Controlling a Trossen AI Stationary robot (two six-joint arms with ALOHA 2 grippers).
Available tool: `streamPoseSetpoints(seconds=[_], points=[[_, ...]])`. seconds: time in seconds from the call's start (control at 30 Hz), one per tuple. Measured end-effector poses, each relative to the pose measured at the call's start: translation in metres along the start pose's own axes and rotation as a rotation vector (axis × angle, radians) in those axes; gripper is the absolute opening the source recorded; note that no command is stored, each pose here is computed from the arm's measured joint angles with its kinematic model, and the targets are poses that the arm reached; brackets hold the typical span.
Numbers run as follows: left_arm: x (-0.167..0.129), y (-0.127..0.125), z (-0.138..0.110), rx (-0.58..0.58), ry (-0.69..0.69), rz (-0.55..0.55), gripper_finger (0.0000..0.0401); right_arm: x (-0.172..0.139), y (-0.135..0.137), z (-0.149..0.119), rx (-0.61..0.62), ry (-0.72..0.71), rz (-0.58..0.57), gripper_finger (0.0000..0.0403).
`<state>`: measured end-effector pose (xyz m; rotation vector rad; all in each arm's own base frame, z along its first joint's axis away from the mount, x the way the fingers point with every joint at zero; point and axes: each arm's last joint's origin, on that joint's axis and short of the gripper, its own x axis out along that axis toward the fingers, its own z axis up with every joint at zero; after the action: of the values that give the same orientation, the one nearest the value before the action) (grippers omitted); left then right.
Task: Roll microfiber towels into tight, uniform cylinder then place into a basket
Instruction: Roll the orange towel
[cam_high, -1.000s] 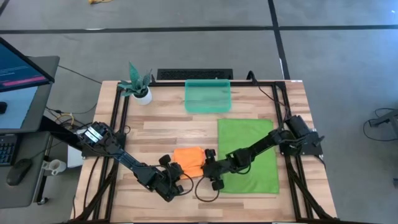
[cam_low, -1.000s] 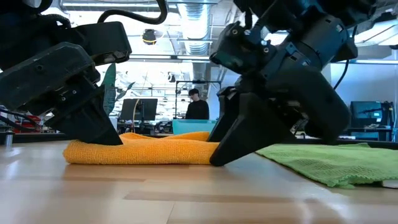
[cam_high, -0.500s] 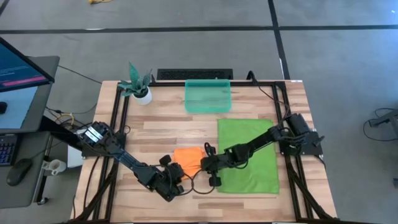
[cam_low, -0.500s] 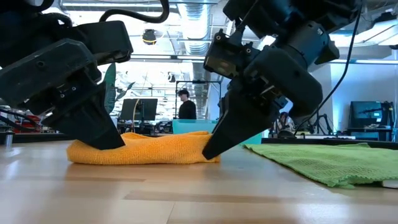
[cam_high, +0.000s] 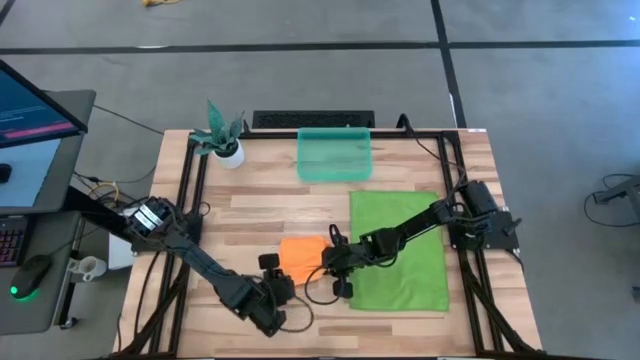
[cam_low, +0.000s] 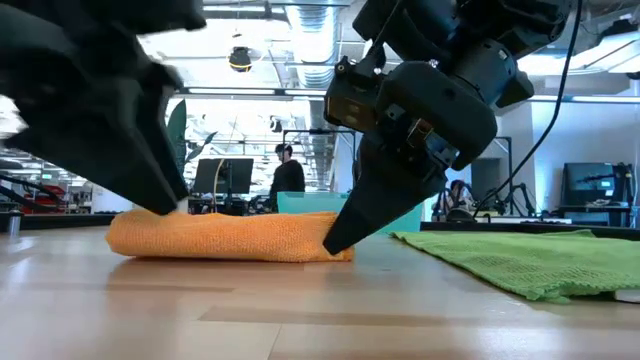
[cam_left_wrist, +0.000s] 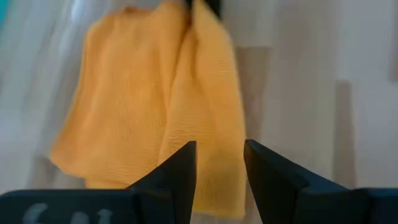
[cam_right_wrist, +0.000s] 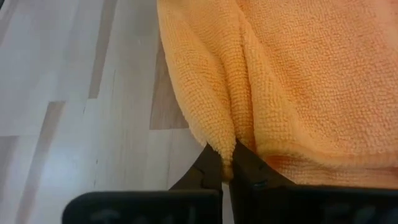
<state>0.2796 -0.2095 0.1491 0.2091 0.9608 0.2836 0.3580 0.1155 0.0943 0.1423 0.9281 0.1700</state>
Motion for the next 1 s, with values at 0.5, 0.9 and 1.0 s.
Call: streamPoseSetpoints(seconds=[0.5, 0.9, 1.0], points=[[0.0, -0.006, -0.023, 0.175, -0.017, 0.013, 0.0128, 0.0, 0.001, 0.0, 0.018, -0.006, 0.007, 0.0026], [0.018, 0.008, -0.028, 0.142, 0.018, 0.03, 0.0128, 0.0, 0.001, 0.0, 0.018, -0.005, 0.013, 0.0023], [0.025, 0.014, -0.033, 0.116, 0.043, 0.02, 0.0128, 0.0, 0.001, 0.0, 0.018, -0.006, 0.019, 0.0019]])
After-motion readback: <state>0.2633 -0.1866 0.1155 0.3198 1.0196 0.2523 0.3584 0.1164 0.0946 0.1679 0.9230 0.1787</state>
